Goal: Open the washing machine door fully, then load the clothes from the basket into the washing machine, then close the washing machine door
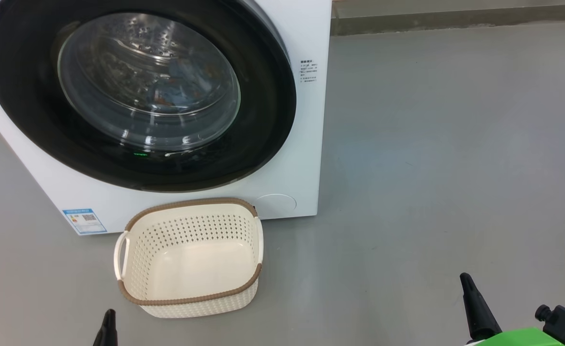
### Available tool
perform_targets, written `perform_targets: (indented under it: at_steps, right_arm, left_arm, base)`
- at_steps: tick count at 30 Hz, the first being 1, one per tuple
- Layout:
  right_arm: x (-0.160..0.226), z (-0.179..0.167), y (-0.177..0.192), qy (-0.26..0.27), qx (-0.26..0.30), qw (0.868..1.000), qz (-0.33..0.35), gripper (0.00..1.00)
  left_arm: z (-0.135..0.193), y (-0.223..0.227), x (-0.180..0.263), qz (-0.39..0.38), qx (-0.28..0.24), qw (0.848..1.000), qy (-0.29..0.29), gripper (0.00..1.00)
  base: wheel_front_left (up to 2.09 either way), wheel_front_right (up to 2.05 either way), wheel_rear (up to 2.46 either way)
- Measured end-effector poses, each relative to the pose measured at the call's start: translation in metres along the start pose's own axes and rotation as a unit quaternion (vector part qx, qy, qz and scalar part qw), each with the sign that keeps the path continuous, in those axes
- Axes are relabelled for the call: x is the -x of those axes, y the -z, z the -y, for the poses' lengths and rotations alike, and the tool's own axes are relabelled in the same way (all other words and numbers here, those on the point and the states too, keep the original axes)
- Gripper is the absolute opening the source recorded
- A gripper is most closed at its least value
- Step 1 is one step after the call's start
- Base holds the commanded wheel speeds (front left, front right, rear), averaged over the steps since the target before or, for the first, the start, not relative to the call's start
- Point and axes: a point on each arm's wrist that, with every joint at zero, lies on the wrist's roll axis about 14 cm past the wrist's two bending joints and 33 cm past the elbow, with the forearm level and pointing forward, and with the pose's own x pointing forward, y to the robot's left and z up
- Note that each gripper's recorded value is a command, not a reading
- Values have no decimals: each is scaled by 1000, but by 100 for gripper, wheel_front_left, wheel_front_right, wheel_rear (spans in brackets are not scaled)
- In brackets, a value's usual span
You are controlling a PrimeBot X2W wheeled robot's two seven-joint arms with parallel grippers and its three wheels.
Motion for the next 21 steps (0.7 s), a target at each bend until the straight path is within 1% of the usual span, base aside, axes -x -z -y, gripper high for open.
perform_targets:
  at_steps: [12, 21]
  right_arm:
    - [-5, 3, -5, 7, -66, 998, 3, 0]
    - [-7, 4, -5, 11, -118, 993, 0, 0]
  left_arm:
    - [0, 1, -5, -7, 68, 998, -4, 0]
    - [1, 1, -10, -12, 117, 993, -5, 0]
  base:
    - [0, 0, 0]
    - [0, 0, 0]
